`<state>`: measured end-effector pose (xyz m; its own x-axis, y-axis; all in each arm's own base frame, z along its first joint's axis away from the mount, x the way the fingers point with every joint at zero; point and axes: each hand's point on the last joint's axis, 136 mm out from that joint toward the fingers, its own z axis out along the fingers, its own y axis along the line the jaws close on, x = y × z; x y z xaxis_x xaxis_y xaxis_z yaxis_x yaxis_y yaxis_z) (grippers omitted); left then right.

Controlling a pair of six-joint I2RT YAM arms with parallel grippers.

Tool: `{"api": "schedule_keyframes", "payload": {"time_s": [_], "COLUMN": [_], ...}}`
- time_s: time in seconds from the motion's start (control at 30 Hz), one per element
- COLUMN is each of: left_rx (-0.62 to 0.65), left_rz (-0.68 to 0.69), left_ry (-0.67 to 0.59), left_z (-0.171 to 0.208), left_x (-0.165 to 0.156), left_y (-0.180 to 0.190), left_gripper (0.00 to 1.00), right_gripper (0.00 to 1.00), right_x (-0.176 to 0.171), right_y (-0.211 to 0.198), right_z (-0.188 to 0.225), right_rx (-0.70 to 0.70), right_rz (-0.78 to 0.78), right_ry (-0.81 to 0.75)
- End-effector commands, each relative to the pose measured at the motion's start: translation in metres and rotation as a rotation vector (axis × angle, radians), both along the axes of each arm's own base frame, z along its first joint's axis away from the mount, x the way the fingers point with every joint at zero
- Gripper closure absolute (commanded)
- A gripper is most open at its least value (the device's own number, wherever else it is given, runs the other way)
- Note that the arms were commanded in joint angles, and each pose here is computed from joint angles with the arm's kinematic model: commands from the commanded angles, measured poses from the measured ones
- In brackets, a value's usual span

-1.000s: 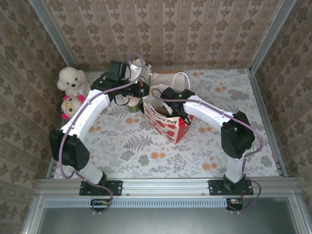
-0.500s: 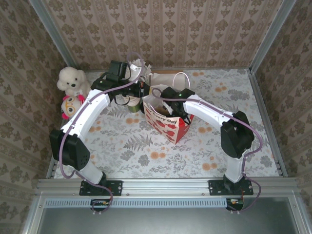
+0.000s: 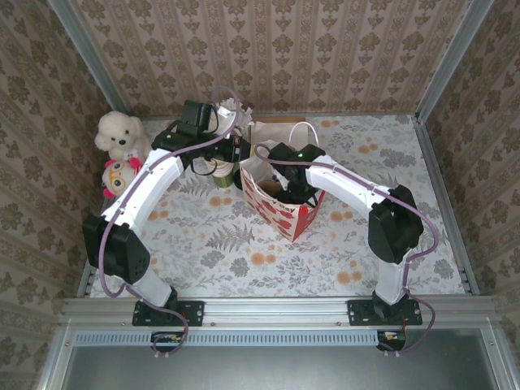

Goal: Pack the takeout coffee

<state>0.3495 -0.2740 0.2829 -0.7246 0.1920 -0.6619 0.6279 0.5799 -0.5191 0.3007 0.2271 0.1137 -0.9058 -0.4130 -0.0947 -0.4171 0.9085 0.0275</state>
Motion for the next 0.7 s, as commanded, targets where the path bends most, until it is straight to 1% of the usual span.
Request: {"api": "schedule_keyframes", "payload": {"time_s": [0.0, 0.07, 0.27, 0.47, 0.5, 0.67], "left_rx": [-0.049, -0.051, -0.052, -0.056, -0.055, -0.054], "left_rz": [-0.02, -0.02, -0.017, -0.013, -0.013, -0.005], "left_ry": [-0.055, -0.061, -0.059, -0.062, -0.064, -0.059], "left_z": [0.022, 0.024, 0.023, 0.025, 0.026, 0.024], "left_x": [0.002, 0.002, 0.001, 0.0, -0.001, -0.001], "left_y": [-0.003, -0.003, -0.002, -0.002, -0.002, 0.0], "left_gripper": [1.0, 1.0, 1.0, 1.0, 1.0, 1.0], "right_gripper": [0.3, 0.23, 0.17, 0.07, 0.01, 0.0], "right_x": [-0.002, -0.002, -0.002, -0.004, -0.004, -0.003], "right_y": [-0.001, 0.001, -0.001, -0.004, -0.004, -0.005], "right_z": [0.014, 0.016, 0.028, 0.031, 0.032, 0.034], "right_rx": [0.017, 0.021, 0.031, 0.025, 0.026, 0.026], "right_rz": [-0.037, -0.037, -0.049, -0.054, -0.055, -0.058], "right_ry": [0.01, 0.01, -0.012, -0.016, -0.018, -0.028]}}
